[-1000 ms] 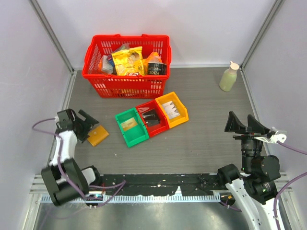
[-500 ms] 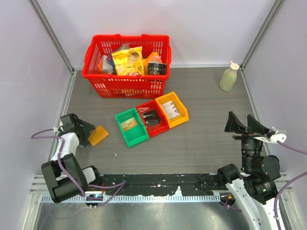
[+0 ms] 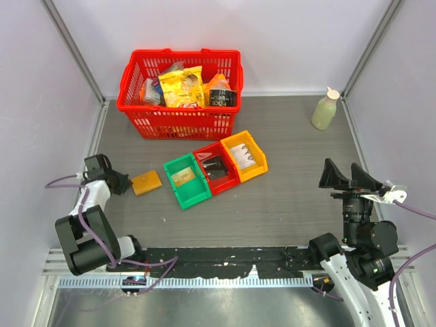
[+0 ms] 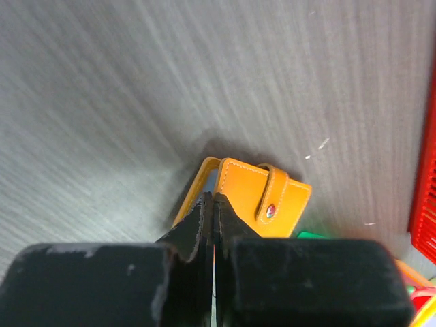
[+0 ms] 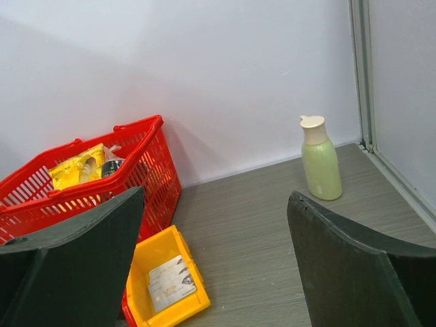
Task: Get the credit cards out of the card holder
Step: Adjust the card holder at the center of the board.
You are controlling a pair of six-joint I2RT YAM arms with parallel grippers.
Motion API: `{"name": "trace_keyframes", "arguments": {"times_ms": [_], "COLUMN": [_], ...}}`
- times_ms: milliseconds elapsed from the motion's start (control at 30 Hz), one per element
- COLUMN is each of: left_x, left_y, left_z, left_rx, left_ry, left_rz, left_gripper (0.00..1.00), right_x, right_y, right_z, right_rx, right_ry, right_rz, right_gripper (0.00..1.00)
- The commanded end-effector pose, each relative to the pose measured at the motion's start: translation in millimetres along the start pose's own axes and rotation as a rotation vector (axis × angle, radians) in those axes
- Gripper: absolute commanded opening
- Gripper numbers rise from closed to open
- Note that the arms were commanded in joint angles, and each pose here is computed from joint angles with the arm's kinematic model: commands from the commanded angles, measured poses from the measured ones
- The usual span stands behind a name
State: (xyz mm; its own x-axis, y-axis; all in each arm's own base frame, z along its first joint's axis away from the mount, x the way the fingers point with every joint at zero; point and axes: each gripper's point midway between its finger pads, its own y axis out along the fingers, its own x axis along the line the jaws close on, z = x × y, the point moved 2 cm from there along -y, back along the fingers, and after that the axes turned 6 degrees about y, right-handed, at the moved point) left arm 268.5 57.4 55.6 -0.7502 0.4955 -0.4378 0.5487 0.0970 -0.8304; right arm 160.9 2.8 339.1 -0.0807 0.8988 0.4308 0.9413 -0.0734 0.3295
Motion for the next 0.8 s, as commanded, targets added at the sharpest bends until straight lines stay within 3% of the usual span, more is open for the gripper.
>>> {"name": "trace_keyframes", "arguments": {"times_ms": [0,200,300,400,433,467,533,567,767], "left_x": [-33,-46,-49,-48,-46,-43,-40,-39,-22], "left_y": [-8,11,32,39,36,34,18,12,6], "left_z": [-35,-71,-79,-77,-73,-70,-69,-67,-34], "left_rx": [-0.070,-0.071,-0.009,0.029,0.023,0.005,-0.067,-0.101,-0.237], "left_ry": [0.076,0.229,0.294,0.270,0.245,0.219,0.149,0.097,-0.288], "left_rz": [0.079,0.017,-0.014,-0.031,-0.032,-0.032,-0.026,-0.019,0.061], "left_gripper": [0.00,0.00,0.04,0.23,0.34,0.56,0.77,0.82,0.82], "right_x": [2,4,4,4,4,4,4,4,4], "right_y": [-2,-1,-1,-1,-1,-2,-2,-1,-1], "right_z": [-12,-11,-10,-11,-10,-11,-11,-11,-10], "right_rx": [-0.038,-0.033,-0.033,-0.033,-0.033,-0.035,-0.035,-0.033,-0.032], "right_ry": [0.012,0.011,0.010,0.009,0.008,0.009,0.009,0.006,0.008], "right_rz": [-0.006,-0.016,-0.021,-0.021,-0.018,-0.020,-0.020,-0.021,-0.020], "right_gripper": [0.90,0.89,0.89,0.89,0.89,0.89,0.89,0.89,0.89]}}
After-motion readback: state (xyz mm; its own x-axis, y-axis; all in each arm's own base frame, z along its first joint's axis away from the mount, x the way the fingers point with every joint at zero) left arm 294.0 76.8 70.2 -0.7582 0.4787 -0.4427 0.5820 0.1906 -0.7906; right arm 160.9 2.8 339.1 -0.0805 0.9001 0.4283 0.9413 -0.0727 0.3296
